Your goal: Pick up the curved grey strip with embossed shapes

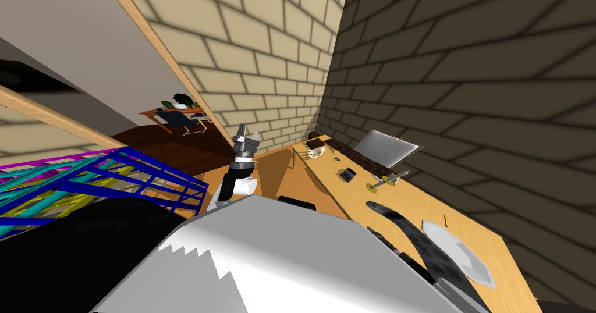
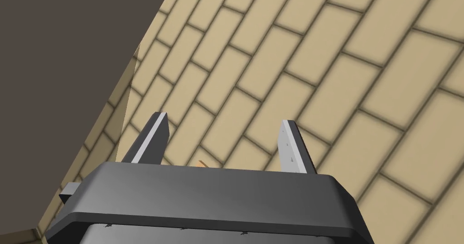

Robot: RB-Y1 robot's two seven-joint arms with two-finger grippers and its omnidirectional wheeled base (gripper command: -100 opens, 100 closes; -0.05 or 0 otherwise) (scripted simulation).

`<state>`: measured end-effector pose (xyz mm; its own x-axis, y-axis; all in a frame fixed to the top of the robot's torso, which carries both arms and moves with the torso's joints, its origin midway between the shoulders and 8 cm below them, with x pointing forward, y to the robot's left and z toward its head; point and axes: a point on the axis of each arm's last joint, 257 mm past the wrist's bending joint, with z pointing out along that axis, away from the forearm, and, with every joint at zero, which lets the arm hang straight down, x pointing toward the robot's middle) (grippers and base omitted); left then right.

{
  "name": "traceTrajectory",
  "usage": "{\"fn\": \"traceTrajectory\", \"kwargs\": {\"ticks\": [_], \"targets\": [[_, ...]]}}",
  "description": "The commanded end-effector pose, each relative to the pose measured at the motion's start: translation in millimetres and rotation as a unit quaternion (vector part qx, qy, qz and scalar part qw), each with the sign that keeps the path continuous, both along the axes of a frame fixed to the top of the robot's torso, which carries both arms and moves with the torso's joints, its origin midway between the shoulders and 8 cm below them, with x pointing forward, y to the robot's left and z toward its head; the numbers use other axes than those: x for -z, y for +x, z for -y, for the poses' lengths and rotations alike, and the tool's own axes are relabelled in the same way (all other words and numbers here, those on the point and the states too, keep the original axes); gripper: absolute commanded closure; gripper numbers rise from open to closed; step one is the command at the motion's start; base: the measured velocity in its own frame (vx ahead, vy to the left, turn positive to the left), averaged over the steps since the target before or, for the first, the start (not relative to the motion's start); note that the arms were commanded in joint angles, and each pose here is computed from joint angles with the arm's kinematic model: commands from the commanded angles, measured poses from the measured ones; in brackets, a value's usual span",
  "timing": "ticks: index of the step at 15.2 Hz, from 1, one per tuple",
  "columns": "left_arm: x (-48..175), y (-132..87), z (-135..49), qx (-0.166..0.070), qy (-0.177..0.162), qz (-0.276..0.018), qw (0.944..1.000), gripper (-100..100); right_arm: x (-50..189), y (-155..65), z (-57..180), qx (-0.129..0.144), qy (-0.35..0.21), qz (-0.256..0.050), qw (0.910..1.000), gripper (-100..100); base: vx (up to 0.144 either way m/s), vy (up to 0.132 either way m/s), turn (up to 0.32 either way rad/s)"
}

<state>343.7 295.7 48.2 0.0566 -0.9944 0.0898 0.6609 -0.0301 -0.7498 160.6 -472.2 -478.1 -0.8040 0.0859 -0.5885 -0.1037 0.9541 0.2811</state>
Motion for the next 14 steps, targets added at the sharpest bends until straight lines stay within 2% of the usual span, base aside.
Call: {"fn": "traceTrajectory", "kwargs": {"ticks": [1, 2, 3, 4, 5, 6, 9, 10, 12, 13, 14], "targets": [[0.0, 0.0, 0.0, 0.000, 0.000, 0.000, 1.0000, 0, 6.4, -11.1, 10.5, 0.003, -0.011, -0.010, 0.9999, -100, 0.017, 0.010, -0.016], [0.0, 0.0, 0.0, 0.000, 0.000, 0.000, 1.0000, 0, 7.2, -25.3, 29.7, -0.012, -0.037, -0.030, 0.9988, -100, 0.018, 0.028, 0.196], [0.0, 0.0, 0.0, 0.000, 0.000, 0.000, 1.0000, 0, 10.4, -36.3, 44.1, -0.001, -0.048, -0.042, 0.9980, -100, 0.023, 0.030, 0.210], [0.0, 0.0, 0.0, 0.000, 0.000, 0.000, 1.0000, 0, 10.4, -36.3, 44.1, -0.001, -0.048, -0.042, 0.9980, -100, 0.022, 0.015, 0.059], [0.0, 0.0, 0.0, 0.000, 0.000, 0.000, 1.0000, 0, 10.0, -55.0, 69.1, -0.010, -0.077, -0.066, 0.9948, -100, 0.031, 0.021, 0.142], [0.0, 0.0, 0.0, 0.000, 0.000, 0.000, 1.0000, 0, 9.5, -52.0, 65.2, -0.013, -0.074, -0.063, 0.9952, -100, 0.030, 0.023, 0.183], [0.0, 0.0, 0.0, 0.000, 0.000, 0.000, 1.0000, 0, 10.8, -61.4, 77.0, -0.004, -0.083, -0.072, 0.9939, -100, 0.015, 0.010, 0.026], [0.0, 0.0, 0.0, 0.000, 0.000, 0.000, 1.0000, 0, 7.9, -76.5, 97.2, -0.016, -0.107, -0.093, 0.9898, -100, 0.017, 0.017, 0.129], [0.0, 0.0, 0.0, 0.000, 0.000, 0.000, 1.0000, 0, 8.0, -85.6, 108.3, -0.008, -0.116, -0.102, 0.9880, -100, 0.023, 0.014, 0.155], [0.0, 0.0, 0.0, 0.000, 0.000, 0.000, 1.0000, 0, 3.5, -98.6, 125.5, -0.020, -0.137, -0.120, 0.9831, -100, 0.028, 0.015, 0.191], [0.0, 0.0, 0.0, 0.000, 0.000, 0.000, 1.0000, 0, 2.4, -109.9, 138.8, -0.010, -0.147, -0.131, 0.9804, -100, 0.032, 0.012, 0.176]]}}
